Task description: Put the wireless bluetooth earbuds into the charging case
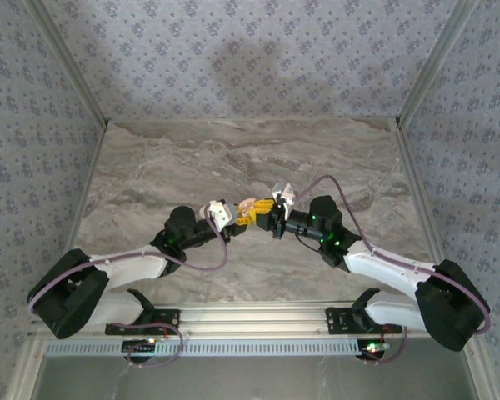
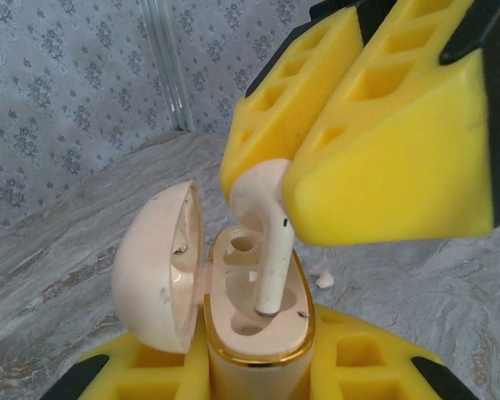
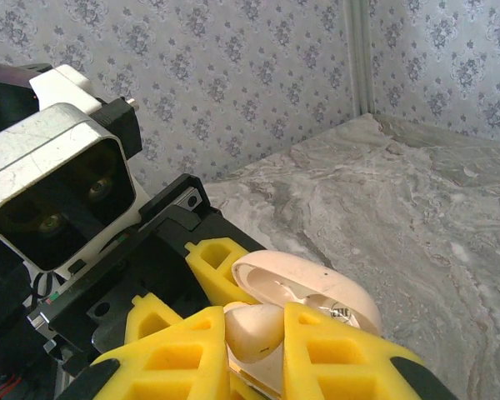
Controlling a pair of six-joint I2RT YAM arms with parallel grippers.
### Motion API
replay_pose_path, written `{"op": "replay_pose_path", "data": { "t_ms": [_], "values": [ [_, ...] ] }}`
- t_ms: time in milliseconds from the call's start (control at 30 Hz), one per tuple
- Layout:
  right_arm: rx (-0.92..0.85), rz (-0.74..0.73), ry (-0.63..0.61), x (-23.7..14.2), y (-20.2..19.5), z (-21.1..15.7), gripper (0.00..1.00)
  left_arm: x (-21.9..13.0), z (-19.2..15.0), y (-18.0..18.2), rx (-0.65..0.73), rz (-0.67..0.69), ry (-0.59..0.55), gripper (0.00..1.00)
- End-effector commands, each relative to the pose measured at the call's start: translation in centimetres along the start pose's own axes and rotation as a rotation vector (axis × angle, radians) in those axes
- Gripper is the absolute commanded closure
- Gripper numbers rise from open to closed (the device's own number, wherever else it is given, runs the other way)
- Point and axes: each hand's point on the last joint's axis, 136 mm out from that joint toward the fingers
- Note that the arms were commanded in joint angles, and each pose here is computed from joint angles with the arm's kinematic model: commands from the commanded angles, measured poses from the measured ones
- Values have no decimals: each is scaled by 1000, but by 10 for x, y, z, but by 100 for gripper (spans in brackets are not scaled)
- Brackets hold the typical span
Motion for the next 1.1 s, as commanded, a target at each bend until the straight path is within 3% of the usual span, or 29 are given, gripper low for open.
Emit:
{"op": "replay_pose_path", "data": {
  "t_ms": [0,700,1067],
  "values": [
    [-26,27,-20,2,6,11,80,0,26,-3,38,-22,-72,87],
    [-13,46,8,9,7,3,80,-1,28,-4,45,-29,-71,87],
    [-25,37,2,8,5,11,66,-2,27,-4,48,-24,-64,87]
  ]
}}
Point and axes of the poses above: each hand's point on the last joint's axis, 136 mm out from that joint toward the fingers, its own x axis out along the fingers, its own y axis along the line the jaws close on, z = x × y, and after that the axes turned 7 degrees about -x, right-handed
